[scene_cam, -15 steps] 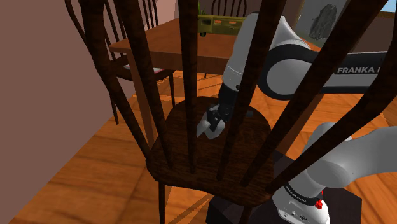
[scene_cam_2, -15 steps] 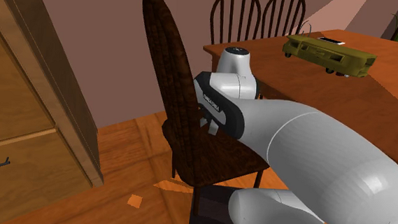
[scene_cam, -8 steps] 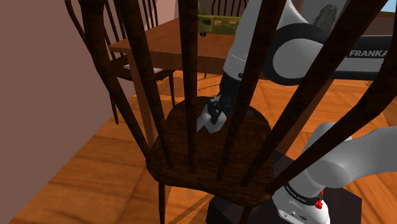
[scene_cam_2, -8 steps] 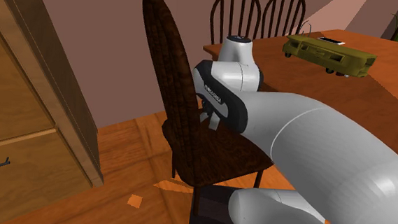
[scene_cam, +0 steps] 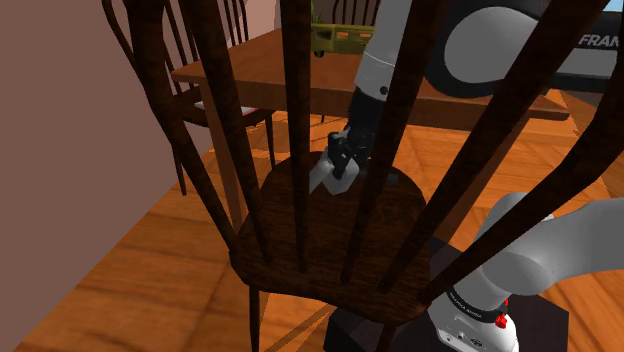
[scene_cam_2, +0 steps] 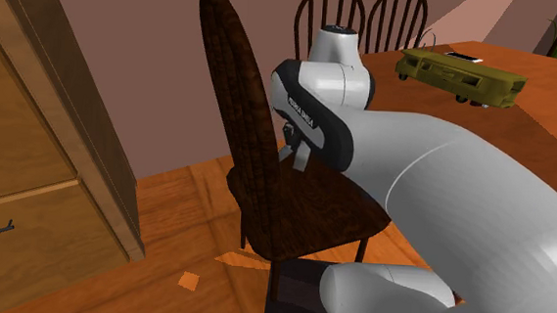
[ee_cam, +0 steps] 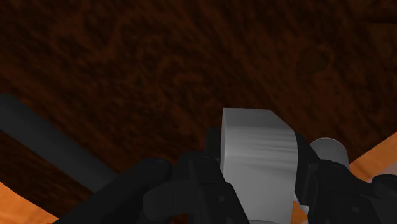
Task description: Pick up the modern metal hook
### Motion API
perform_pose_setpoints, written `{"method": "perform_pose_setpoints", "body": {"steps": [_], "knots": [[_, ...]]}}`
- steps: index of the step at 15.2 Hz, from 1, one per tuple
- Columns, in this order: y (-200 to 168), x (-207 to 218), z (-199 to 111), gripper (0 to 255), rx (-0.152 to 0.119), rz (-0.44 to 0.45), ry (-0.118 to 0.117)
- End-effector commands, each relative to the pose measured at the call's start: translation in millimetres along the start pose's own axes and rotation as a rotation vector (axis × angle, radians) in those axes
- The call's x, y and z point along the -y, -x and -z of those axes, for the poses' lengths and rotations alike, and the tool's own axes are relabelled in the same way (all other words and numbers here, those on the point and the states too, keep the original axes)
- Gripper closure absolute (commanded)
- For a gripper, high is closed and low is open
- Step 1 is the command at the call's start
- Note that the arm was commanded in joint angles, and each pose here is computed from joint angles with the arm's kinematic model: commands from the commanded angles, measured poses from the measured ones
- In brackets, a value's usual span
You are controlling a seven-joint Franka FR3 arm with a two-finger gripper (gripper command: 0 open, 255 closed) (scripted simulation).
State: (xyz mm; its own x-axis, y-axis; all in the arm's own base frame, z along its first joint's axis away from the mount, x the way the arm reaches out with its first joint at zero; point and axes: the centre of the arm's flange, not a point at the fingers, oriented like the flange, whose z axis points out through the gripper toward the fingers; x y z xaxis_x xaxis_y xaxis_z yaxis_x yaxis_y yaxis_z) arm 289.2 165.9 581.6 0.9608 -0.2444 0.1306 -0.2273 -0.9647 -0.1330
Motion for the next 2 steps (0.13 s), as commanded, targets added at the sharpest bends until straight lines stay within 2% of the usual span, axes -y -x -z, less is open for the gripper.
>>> {"method": "perform_pose_setpoints", "body": {"steps": [1,2], "knots": [[-0.2,0.4,6.4,255,0.000,0.000,0.000],[-0.2,0.4,6.4,255,0.000,0.000,0.000]]}}
